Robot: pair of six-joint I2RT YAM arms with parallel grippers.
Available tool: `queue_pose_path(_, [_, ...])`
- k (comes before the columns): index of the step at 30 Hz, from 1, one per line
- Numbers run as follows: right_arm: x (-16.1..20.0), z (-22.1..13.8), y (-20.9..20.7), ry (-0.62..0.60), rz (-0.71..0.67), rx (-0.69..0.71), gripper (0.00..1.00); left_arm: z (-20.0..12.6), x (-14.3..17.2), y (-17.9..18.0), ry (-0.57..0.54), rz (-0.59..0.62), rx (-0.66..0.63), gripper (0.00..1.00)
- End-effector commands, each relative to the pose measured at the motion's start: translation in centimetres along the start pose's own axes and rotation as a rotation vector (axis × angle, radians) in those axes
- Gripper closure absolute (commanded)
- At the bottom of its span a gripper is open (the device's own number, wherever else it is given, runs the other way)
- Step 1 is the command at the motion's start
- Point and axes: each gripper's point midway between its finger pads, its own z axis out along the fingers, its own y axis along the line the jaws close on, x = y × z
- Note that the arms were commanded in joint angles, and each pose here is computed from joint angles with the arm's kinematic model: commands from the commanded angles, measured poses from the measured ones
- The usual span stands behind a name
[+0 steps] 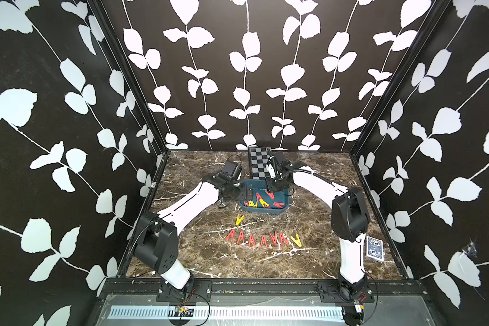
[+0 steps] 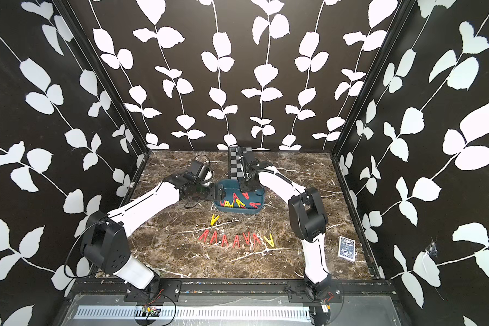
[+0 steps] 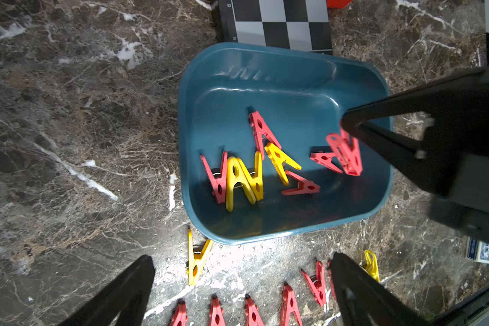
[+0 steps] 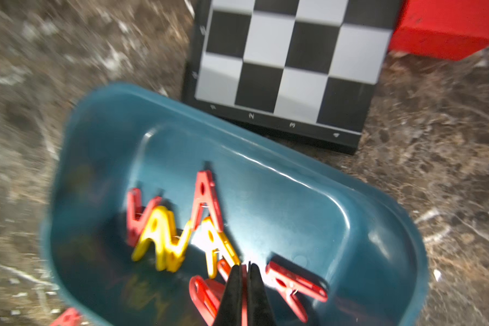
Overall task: Take the clothespins out of the storage box
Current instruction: Pick up the clothespin from the storage box, then place the clothespin at the center of the board.
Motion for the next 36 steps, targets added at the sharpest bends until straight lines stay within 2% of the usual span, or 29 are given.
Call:
queue_pose_path(1, [1.1,-0.8,0.0,0.015,0.107,-0.020,1.00,-1.2,-0.2,-0.1,-0.030,0.020,0.017,0.01])
queue_pose_path(6, [2.2,-1.3,0.8,-0.011,0.241,-0.057,1.00,-1.9,0.1,0.5,-0.041,0.047,-0.006,0.01])
queue_pose_path(10, [3.2,-1.7,2.3,-0.028,0.290,-0.053,1.00,-2.7,0.3,1.4,-0.044,0.062,-0.048,0.01])
queue_pose_path(19, [6.5,-0.3,5.8,-0.036,0.384,-0.036,0.99,-4.4,1.7,4.7,-0.057,-0.013,-0.092,0.01])
queue_pose_path(29, [8.4,2.6,9.1,-0.007,0.387,-0.015,0.98,-6.7,3.8,6.7,-0.085,-0.062,-0.098,0.01])
queue_pose_path(36, [8.5,2.2,9.9,-0.033,0.377,-0.007,0.98,-6.9,5.3,7.2,-0.078,-0.068,-0.097,0.01])
